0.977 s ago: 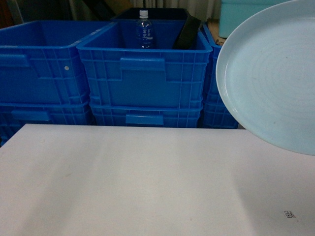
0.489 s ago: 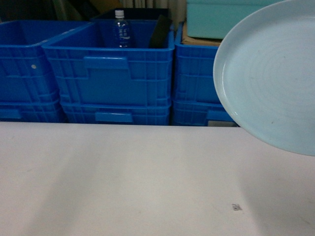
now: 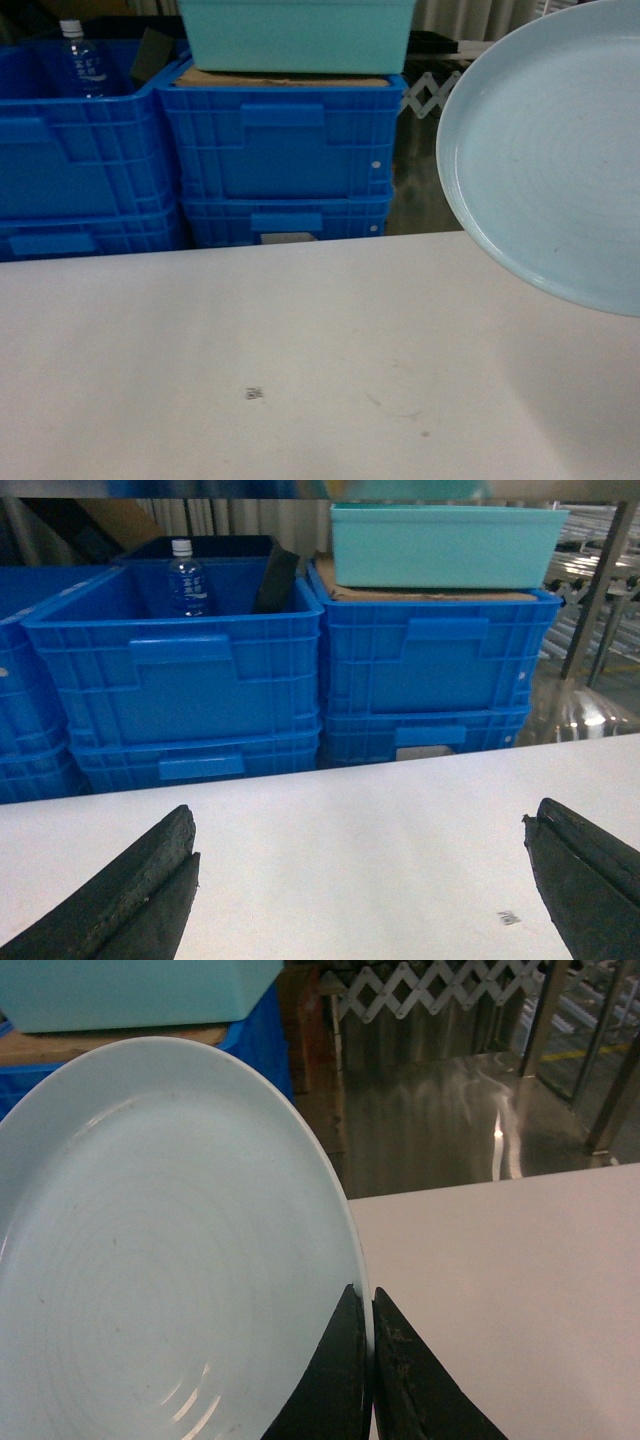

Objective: Place blue tray on left shelf second layer neatly

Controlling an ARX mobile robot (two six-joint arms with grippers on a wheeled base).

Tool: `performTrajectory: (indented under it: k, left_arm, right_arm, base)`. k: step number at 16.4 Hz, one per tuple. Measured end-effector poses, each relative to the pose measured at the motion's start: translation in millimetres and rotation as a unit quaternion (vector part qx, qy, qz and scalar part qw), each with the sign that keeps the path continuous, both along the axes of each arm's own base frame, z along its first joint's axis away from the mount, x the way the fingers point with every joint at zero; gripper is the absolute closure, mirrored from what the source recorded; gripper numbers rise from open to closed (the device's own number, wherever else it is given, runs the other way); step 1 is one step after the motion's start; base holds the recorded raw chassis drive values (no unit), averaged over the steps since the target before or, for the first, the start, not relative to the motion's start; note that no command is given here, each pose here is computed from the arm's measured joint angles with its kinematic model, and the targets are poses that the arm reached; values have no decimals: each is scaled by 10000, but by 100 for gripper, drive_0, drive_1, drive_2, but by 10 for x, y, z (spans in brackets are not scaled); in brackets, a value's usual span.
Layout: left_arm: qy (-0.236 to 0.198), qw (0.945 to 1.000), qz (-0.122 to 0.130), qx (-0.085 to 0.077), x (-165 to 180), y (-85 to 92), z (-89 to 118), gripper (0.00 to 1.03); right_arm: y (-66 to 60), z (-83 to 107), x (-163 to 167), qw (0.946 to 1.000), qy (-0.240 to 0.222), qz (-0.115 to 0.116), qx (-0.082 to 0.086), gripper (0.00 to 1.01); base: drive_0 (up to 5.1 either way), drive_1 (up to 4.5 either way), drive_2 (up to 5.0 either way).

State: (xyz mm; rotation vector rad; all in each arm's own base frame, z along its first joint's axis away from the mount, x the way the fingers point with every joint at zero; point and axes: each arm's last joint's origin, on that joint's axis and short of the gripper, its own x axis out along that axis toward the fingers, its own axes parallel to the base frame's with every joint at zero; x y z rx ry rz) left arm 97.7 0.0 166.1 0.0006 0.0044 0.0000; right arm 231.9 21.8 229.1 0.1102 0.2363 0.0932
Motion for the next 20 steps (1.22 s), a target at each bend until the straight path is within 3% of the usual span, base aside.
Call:
performTrajectory:
  k: [14, 16, 20]
  left_arm:
    - [8, 10000, -8, 0, 0, 0, -1, 5]
    - [6, 10000, -2, 0, 0, 0, -1, 5]
    - [13, 10000, 27, 0, 0, 2, -3, 5]
  right_arm:
    - [0, 1, 0, 10000, -2, -2, 2, 99]
    - [-20, -4, 0, 10000, 7, -92, -12, 99]
    - [4, -3, -2, 10000, -4, 32, 20, 99]
  base:
    - [481, -330, -154]
    - [481, -330, -154]
    - [129, -331, -331]
